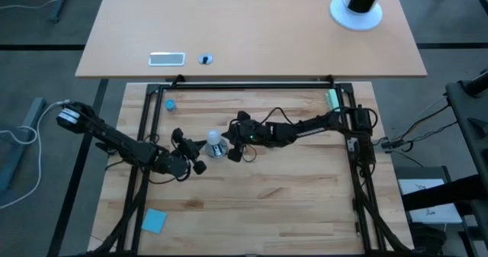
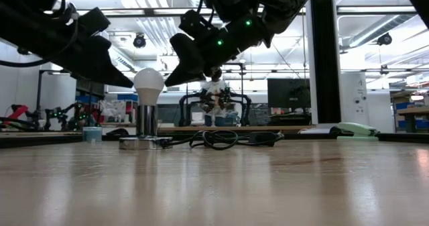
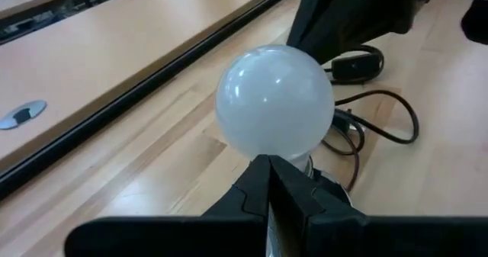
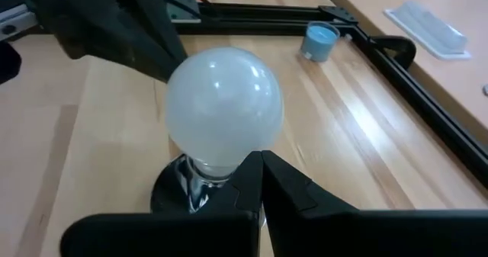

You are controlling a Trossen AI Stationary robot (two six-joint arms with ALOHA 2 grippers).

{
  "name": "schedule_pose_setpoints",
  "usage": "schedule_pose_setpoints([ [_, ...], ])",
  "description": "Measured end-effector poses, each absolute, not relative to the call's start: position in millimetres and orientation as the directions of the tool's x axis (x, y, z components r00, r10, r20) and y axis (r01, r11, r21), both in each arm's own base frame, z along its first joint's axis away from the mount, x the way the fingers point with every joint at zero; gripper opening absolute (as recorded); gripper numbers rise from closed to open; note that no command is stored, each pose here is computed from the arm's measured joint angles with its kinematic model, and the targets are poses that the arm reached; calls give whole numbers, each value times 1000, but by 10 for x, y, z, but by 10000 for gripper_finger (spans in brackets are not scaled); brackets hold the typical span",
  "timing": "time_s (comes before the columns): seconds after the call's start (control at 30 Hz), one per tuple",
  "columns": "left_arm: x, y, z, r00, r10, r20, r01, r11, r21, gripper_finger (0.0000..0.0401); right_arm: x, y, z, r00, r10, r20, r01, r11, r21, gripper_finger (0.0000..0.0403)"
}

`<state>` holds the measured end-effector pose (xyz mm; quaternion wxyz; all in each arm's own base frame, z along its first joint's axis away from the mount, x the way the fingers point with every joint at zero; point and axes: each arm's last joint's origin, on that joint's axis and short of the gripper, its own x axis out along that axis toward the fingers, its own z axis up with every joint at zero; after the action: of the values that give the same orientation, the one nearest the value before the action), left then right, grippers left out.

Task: Screw lightbulb
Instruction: Insert the lightbulb into the lamp

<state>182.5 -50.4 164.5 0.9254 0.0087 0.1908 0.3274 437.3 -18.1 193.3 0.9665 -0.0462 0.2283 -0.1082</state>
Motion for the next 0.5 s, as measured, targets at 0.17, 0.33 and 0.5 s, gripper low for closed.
schedule_pose_setpoints([
  [0.17, 1819, -497, 1641, 703, 625, -339, -615, 774, 152, 0, 4374, -131, 1930, 878, -197, -436, 159, 980, -122, 2],
  [0.33, 1806, -482, 1628, 686, 644, -339, -637, 757, 148, 0, 4377, -67, 1931, 883, -178, -435, 138, 983, -123, 2],
  [0.5, 1774, -470, 1591, 668, 650, -363, -652, 746, 135, 0, 4376, -64, 1940, 884, -178, -432, 138, 983, -123, 2],
])
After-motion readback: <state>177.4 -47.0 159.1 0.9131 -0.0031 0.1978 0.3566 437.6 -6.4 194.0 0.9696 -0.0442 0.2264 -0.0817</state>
